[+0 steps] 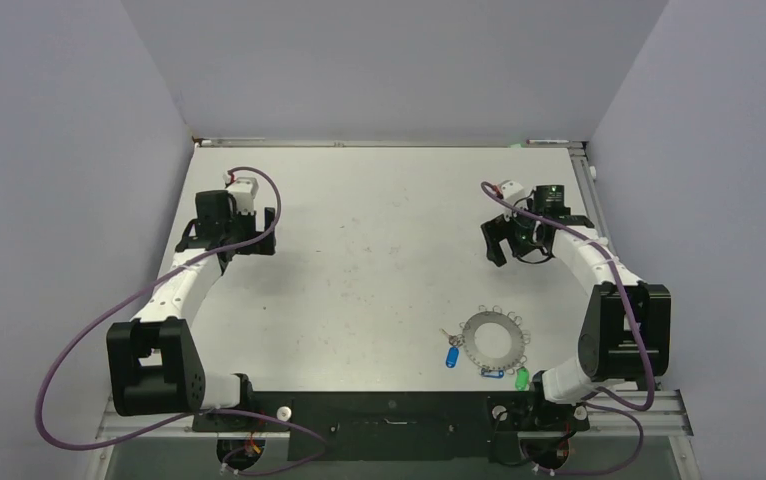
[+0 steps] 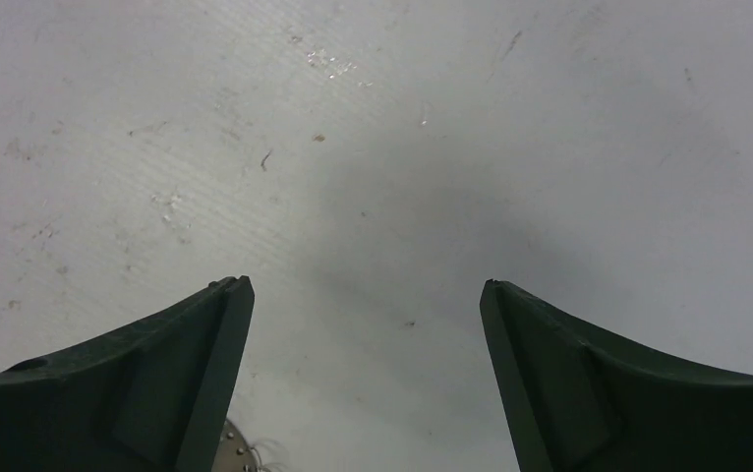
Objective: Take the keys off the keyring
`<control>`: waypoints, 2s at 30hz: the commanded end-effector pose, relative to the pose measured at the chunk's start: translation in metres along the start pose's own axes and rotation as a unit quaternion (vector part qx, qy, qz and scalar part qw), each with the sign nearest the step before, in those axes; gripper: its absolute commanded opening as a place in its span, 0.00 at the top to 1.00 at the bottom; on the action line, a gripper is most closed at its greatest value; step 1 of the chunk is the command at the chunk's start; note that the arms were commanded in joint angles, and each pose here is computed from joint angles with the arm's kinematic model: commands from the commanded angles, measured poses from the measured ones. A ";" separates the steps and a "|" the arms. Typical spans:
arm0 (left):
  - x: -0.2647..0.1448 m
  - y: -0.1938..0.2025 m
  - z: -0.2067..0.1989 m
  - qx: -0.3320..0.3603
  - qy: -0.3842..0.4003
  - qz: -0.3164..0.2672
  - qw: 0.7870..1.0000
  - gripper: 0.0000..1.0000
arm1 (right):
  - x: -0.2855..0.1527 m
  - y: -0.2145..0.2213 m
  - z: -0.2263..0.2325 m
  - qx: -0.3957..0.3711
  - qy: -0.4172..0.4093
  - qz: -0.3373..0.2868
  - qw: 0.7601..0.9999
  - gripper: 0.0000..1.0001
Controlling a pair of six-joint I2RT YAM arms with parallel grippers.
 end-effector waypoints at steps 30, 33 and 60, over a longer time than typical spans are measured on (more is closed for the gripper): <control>-0.003 -0.026 -0.004 -0.010 0.011 -0.060 0.998 0.04 | -0.002 0.081 0.077 -0.163 -0.027 0.271 0.948 0.47; -0.002 -0.026 -0.004 -0.012 0.007 -0.059 0.998 0.04 | 0.001 0.085 0.078 -0.163 -0.032 0.283 0.944 0.50; -0.019 -0.050 -0.036 -0.006 0.175 -0.120 0.977 0.04 | -0.007 0.000 0.121 -0.130 -0.112 0.129 0.977 0.95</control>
Point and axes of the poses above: each gripper's point midway between its finger pads, its own x axis out along the fingers, its own z axis along the line the jaws close on, y = z × x, the point moved 7 cm from there along -x, back along the fingers, and after that the axes turned 14 degrees about x, right-handed, at the moved point
